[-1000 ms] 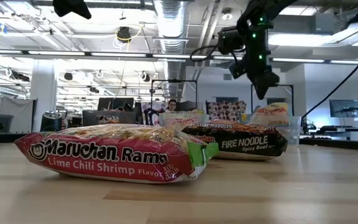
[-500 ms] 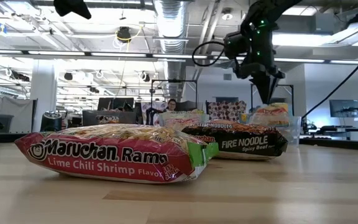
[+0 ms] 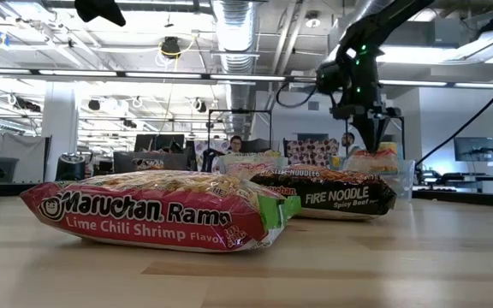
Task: Sort Maruchan noodles
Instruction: Put the blue noodle pack into the right transparent bin
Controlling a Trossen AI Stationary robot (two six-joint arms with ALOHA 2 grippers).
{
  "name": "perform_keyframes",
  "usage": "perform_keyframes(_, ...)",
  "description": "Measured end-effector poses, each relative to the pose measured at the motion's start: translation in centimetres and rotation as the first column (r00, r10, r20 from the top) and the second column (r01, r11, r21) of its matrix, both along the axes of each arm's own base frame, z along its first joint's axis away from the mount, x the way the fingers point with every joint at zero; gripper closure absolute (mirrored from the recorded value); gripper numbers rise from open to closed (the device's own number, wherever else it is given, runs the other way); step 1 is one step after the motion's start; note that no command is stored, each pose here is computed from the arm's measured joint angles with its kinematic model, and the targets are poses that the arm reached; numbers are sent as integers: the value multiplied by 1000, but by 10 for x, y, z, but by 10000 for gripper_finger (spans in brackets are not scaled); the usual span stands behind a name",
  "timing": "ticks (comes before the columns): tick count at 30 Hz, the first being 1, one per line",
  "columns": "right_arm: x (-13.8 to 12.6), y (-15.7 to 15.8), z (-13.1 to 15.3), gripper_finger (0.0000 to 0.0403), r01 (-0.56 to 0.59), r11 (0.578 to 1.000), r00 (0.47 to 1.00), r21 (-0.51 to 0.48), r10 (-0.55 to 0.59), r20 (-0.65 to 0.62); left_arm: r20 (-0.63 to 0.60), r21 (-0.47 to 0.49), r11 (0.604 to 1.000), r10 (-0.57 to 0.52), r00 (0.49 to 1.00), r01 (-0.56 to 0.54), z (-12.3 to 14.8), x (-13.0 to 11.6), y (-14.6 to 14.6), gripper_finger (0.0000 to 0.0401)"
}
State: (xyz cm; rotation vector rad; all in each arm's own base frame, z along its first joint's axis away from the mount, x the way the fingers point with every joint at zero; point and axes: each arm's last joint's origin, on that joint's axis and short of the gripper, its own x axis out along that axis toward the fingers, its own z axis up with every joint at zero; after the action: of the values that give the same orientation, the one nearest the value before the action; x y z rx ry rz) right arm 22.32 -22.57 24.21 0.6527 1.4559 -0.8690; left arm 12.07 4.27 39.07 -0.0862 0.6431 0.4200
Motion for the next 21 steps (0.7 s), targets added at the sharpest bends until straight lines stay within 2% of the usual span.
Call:
perform_keyframes(4, 5, -4, -18, 321, -13, 998, 999, 58, 16, -44, -2, 0, 1000, 0, 1000, 0, 0, 0, 0, 401)
perform_keyframes(7, 11, -1, -29, 321, -64, 991, 995, 114, 72, -65, -8, -3, 1000, 0, 1000, 0, -1, 0, 0, 401)
perform_keyframes(14, 21, -2, -52, 321, -95, 982, 985, 165, 116, -126, -14, 10, 1000, -3, 1000, 3, -1, -1, 0, 401)
perform_keyframes(18, 21, -6, -60, 321, -101, 979, 980, 176, 129, -154, -18, 17, 1000, -8, 1000, 8, -1, -1, 0, 401)
perform_keyframes(21, 21, -8, -62, 321, -104, 985, 973, 138, 129, -192, -18, 17, 1000, -7, 1000, 7, -1, -1, 0, 401)
